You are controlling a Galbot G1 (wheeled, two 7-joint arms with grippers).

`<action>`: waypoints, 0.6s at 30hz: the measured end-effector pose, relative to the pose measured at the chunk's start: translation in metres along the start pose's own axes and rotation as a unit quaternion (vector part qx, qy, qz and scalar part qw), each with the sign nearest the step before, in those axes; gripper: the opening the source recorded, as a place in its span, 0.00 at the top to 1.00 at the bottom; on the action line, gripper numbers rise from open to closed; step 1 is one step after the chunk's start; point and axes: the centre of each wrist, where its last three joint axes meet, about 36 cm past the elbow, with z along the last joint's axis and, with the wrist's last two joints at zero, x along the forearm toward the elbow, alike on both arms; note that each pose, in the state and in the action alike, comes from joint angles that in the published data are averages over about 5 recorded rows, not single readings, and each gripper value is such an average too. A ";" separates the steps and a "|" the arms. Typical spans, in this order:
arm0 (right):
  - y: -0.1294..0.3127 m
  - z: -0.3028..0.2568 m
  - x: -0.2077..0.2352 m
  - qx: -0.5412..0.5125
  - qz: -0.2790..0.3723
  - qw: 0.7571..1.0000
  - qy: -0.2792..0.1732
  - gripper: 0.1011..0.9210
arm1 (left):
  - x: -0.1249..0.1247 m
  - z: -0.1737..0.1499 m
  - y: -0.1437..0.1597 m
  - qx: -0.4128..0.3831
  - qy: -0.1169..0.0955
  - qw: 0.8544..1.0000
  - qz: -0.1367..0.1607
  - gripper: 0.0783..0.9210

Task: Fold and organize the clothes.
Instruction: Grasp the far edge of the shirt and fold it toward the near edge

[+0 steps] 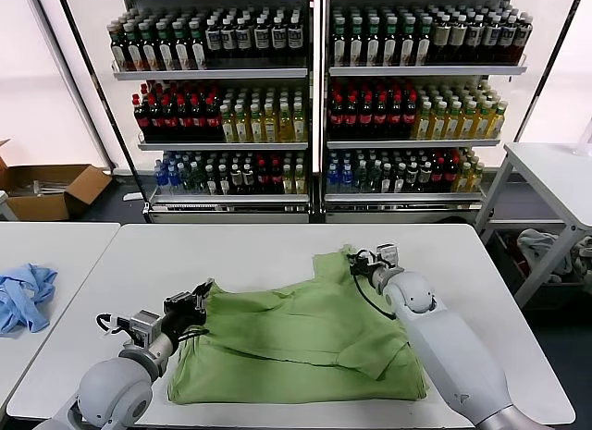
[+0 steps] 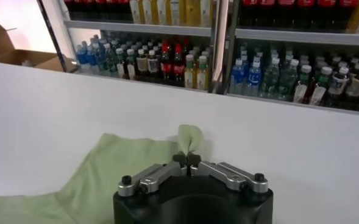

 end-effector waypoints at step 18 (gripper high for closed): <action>0.006 -0.019 0.074 0.022 -0.011 0.996 -0.082 0.99 | 0.000 0.004 0.005 -0.002 -0.002 1.000 -0.019 0.99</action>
